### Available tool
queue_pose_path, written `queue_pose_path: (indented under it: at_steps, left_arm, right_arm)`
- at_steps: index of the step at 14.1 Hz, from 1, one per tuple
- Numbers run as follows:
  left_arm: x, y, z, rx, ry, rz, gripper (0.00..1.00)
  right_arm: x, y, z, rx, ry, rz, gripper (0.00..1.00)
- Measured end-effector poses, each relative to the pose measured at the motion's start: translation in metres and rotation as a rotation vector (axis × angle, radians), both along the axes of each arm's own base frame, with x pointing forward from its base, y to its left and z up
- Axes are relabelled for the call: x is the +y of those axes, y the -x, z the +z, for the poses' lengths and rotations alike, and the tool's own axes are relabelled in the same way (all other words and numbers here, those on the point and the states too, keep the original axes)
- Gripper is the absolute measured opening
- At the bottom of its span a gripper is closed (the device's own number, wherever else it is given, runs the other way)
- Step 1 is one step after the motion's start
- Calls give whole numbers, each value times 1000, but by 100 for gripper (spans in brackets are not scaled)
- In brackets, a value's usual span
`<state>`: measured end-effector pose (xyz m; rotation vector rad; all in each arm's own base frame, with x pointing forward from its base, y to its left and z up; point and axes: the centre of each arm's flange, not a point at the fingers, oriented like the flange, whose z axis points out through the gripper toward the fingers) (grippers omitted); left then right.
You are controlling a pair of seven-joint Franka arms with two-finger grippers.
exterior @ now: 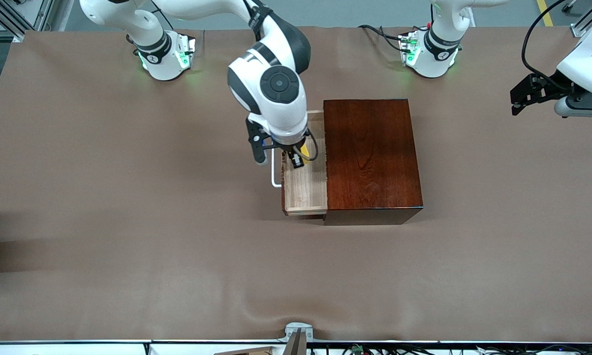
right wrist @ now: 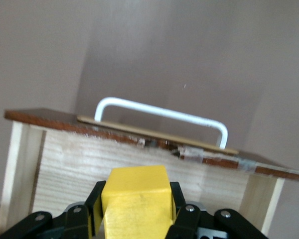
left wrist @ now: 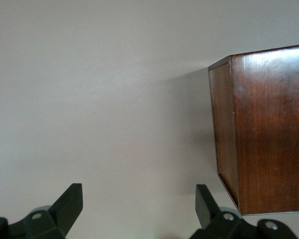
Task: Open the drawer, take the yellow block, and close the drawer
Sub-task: 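Lift the block out with the right gripper while the left gripper reaches the drawer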
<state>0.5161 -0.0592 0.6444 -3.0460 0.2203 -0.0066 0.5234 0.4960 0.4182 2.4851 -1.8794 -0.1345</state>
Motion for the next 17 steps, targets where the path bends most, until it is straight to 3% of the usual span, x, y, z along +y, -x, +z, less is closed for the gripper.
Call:
queue_pose_path:
  at_steps: [6,11,14,17]
  left_arm:
    - [-2,0,0,1,0,-3,100]
    - [-13,1,3,-3,15,-19,100]
    - [-83,7,3,-7,53,-22,100]
    - [-188,14,-20,15,68,75,100]
  right_arm:
    - [-102,-53,48,42,-6,173,56]
    - [-185,-96,50,57,-28,298,56]
    - [-236,-113,42,98,-43,405,56]
    - [-304,-127,28,165,-84,553,56]
